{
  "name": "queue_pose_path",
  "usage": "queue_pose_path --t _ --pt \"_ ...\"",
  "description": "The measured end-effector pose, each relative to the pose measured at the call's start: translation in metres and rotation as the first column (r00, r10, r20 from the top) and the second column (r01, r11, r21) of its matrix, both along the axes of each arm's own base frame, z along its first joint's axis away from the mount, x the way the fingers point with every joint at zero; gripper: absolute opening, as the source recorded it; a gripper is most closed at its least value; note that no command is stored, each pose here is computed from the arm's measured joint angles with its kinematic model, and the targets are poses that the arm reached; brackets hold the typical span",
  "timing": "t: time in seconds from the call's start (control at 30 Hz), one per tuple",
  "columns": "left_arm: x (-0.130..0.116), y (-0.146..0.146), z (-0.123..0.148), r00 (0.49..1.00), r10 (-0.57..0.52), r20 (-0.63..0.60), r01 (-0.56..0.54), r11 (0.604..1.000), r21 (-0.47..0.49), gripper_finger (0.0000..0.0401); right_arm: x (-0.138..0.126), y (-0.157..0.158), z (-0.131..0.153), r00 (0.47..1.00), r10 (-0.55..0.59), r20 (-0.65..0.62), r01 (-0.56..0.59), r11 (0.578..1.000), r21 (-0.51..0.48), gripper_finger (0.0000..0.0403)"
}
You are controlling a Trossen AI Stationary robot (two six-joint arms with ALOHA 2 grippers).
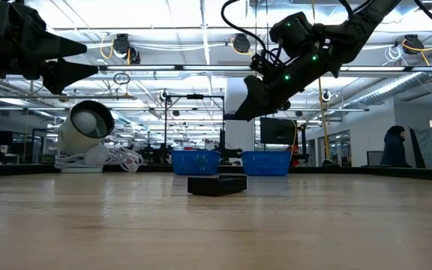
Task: Pick & Place Office items
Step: Put the blue digital clock into the right basket
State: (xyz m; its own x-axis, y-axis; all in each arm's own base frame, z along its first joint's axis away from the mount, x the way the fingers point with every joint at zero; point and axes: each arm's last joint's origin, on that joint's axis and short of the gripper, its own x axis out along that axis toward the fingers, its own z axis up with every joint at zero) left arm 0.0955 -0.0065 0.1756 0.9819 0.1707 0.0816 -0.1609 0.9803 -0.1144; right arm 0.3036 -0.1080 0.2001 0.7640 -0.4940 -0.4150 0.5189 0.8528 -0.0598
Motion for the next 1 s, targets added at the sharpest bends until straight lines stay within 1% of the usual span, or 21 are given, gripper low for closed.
queue_pose_path --t 0.73,1.0 --pt "0.000 0.000 0.000 1.000 0.000 0.000 0.000 1.000 0.000 0.0324 -0.013 -0.031 0.000 0.995 -0.103 0.000 0.103 0.995 0.000 0.0164" --pt "0.000 0.000 0.000 1.000 0.000 0.000 0.000 1.000 0.000 0.0324 -0.018 -0.042 0.000 0.995 -0.100 0.007 0.100 0.995 0.021 0.0164"
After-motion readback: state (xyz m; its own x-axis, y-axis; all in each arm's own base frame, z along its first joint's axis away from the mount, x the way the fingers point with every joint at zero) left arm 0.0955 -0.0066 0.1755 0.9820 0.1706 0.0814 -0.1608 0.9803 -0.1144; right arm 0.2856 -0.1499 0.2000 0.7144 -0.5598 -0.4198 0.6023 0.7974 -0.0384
